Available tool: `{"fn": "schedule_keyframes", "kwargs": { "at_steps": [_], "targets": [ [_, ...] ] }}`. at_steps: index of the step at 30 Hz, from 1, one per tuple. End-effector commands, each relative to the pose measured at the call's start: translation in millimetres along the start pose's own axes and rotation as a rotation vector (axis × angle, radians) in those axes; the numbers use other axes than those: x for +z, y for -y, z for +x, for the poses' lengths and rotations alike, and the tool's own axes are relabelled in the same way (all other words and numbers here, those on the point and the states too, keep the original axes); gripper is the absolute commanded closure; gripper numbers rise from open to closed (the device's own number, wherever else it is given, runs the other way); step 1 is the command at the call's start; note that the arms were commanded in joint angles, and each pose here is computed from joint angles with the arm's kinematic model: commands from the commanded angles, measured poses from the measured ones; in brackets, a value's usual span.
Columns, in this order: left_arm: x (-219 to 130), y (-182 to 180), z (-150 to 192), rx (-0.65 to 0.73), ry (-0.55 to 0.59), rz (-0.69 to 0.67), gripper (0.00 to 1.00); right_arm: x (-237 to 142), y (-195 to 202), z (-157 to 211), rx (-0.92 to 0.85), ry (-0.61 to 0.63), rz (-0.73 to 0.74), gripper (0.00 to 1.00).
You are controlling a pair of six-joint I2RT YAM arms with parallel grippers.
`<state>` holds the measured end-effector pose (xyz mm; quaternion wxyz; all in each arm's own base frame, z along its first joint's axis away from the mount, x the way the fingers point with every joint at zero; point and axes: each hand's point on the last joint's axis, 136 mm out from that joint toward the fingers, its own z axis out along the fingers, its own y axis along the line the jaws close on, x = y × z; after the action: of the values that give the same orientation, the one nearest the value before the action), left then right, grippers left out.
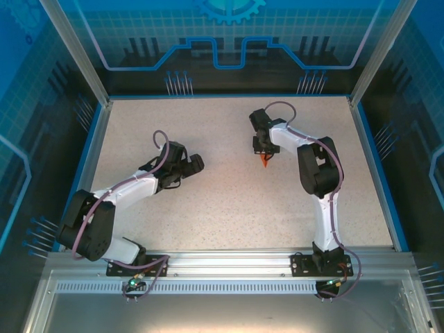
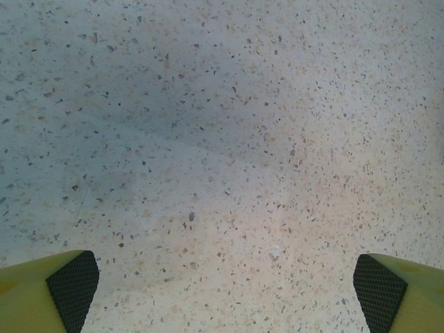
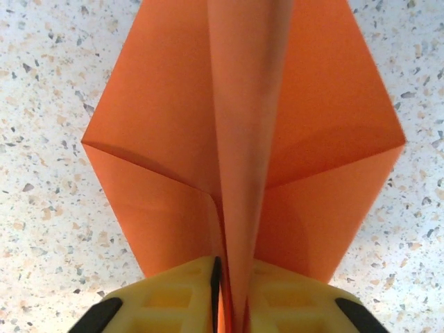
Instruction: Fold a paper plane with a square sheet of paper (pick it up from the middle)
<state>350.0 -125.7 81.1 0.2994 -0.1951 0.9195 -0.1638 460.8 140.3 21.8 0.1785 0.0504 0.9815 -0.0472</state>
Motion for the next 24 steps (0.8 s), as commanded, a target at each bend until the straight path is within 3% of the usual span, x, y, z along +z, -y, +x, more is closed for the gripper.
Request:
{"fn": "schedule_keyframes", "kwargs": {
  "at_steps": [1,6,14,21,23,24],
  "targets": [
    [-6,-9,-1,0.014,0.013,-0.027,0.01,4,5,0,0.004,-0.027,0.004,0.80],
    [-10,-10,-4,0.016,0.021,-0.035,0.01,-22,4,-12,0.018,0.013,-0.028,0.72],
    [-34,-18,-23,0.034,0.089,-0.089,0.02,-119,27,-35,0.075,0.218,-0.082,0.45],
    [-64,-37,-56,0.055,0.206,-0.149,0.01,-185,96,-29,0.208,0.449,-0.014,0.16],
    [-71,-46,-66,0.056,0.251,-0.166,0.01,-195,122,-22,0.248,0.509,0.028,0.01],
    [-74,-53,-72,0.057,0.281,-0.180,0.01,-197,138,-18,0.271,0.531,0.058,0.01]
  ]
}}
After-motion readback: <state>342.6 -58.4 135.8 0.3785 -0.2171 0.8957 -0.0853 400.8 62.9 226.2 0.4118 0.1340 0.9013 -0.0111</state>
